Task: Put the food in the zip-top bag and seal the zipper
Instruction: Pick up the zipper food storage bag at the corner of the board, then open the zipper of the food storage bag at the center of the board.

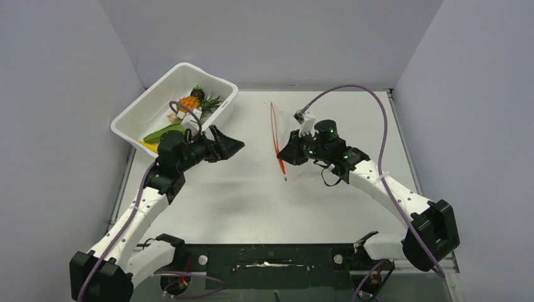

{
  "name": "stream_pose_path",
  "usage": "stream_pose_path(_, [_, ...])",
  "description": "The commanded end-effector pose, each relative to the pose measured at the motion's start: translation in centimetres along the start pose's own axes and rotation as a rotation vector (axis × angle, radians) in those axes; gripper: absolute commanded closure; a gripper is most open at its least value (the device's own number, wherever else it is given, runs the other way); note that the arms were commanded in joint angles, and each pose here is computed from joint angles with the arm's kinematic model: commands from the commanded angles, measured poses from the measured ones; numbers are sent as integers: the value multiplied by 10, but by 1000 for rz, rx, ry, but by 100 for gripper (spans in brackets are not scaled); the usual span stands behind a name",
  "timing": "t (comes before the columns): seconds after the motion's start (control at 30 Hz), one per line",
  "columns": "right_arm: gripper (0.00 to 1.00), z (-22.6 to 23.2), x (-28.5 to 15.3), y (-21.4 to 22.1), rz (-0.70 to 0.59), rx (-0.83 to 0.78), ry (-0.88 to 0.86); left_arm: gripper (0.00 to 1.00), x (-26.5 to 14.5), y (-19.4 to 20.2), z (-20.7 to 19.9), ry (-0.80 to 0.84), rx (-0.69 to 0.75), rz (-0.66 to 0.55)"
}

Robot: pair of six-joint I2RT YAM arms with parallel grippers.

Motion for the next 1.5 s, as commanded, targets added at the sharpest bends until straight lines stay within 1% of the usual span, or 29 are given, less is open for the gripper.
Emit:
stream_pose_path(0.0, [100, 36, -3, -22, -149, -133, -133, 11, 4, -4, -15, 116, -37, 7])
stream_pose_path(0.13, [100, 47, 4, -18, -136, -140, -173, 18, 11, -1, -14, 141, -100, 22])
stream_pose_path(0.2, [100, 53, 8, -16, -130, -144, -203, 28, 15, -3, -12, 123, -132, 23])
stream_pose_path(0.3, [100, 65, 14, -12, -120, -162, -244, 29, 19, -7, -16, 133, -146, 37])
stream_pose_path(0.43, [100, 73, 21, -9, -111, -172, -247, 32, 22, -11, -21, 155, -147, 42])
stream_pose_path(0.6, [100, 76, 28, -6, -101, -165, -260, 40, 28, -5, -15, 156, -174, 68])
stream_pose_path(0.67, [100, 78, 31, -5, -93, -168, -264, 42, 31, -1, -13, 172, -187, 86])
stream_pose_path(0.77, [100, 80, 33, -5, -83, -171, -265, 50, 35, 2, -8, 181, -199, 104])
stream_pose_path(0.9, [100, 80, 36, -5, -80, -175, -268, 54, 41, 5, -2, 163, -192, 115])
stream_pose_path(0.97, [100, 79, 37, -4, -74, -173, -269, 59, 42, 5, -1, 159, -187, 117])
stream_pose_path(1.0, [100, 80, 38, -3, -73, -173, -271, 63, 43, 6, 0, 156, -186, 119])
stream_pose_path(1.13, [100, 78, 39, -1, -67, -172, -269, 85, 44, 7, 4, 134, -178, 119])
stream_pose_path(1.23, [100, 77, 39, 0, -71, -172, -260, 99, 43, 8, 6, 116, -165, 113])
stream_pose_path(1.43, [100, 75, 37, 2, -77, -168, -246, 100, 42, 10, 8, 117, -143, 121])
stream_pose_path(1.47, [99, 75, 37, 2, -78, -161, -236, 100, 42, 11, 8, 115, -144, 125])
Point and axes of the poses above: each gripper's point midway between its finger pads, its own x axis out along the fingers, its own z axis along the line the jaws close on, y = z × x, the point moved 8 cm from there along -x, back along the fingers, and after that the axes turned 1 degree about -x, right-handed, at the moved point
